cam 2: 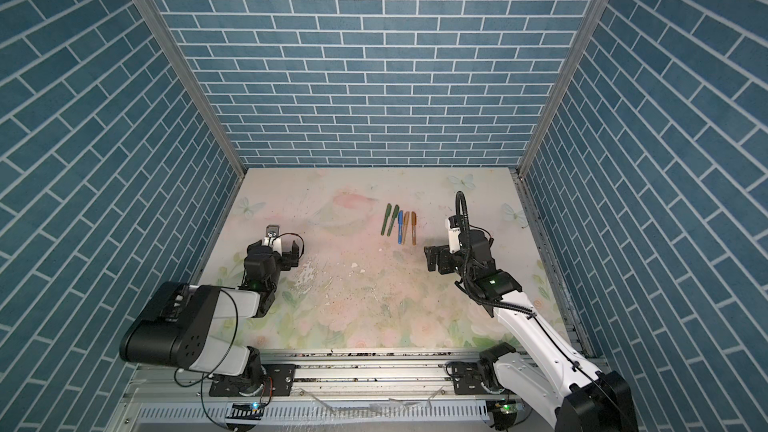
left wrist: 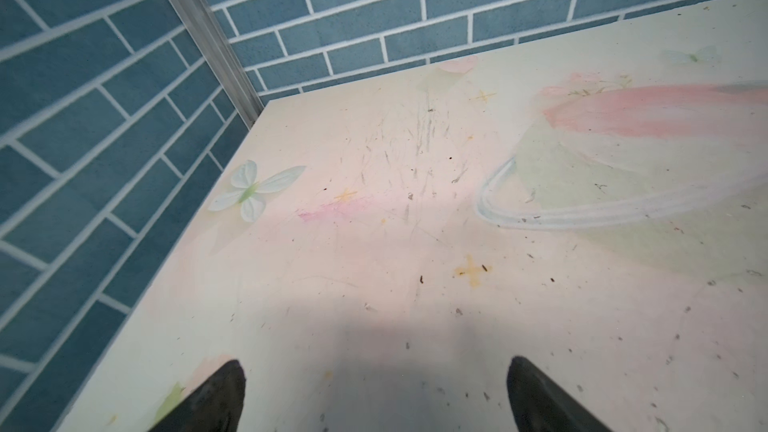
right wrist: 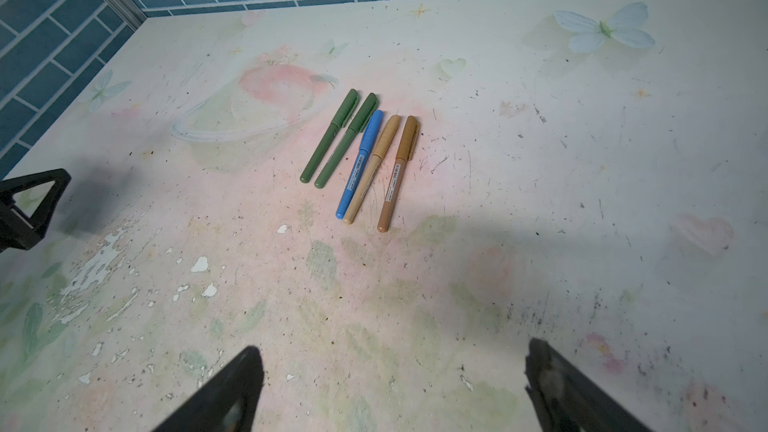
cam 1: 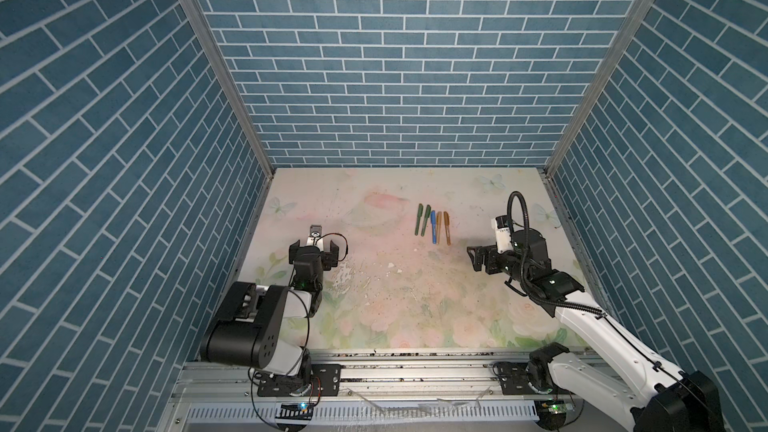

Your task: Insert the pens into the pen caps

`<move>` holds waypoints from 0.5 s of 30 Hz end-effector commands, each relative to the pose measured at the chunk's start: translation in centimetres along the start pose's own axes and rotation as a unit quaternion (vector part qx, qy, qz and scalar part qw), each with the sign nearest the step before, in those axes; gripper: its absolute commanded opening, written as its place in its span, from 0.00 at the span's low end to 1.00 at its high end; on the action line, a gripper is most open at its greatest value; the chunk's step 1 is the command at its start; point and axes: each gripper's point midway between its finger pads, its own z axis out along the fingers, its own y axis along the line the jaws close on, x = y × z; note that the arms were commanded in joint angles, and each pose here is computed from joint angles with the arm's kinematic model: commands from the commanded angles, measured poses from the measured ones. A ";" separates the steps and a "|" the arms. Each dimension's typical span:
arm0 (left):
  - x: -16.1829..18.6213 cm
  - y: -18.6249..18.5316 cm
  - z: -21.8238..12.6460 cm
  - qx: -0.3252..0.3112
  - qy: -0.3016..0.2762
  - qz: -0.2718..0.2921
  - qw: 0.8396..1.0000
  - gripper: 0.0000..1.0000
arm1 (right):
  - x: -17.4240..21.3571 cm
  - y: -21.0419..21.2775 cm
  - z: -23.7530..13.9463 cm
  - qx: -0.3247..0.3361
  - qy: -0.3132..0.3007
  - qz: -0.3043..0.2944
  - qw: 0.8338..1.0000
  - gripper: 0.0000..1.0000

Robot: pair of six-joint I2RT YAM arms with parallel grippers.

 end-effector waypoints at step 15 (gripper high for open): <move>-2.5 0.0 1.8 0.042 -0.013 -0.034 0.998 0.99 | -1.4 -3.4 1.6 0.102 -0.076 -0.185 0.974 0.99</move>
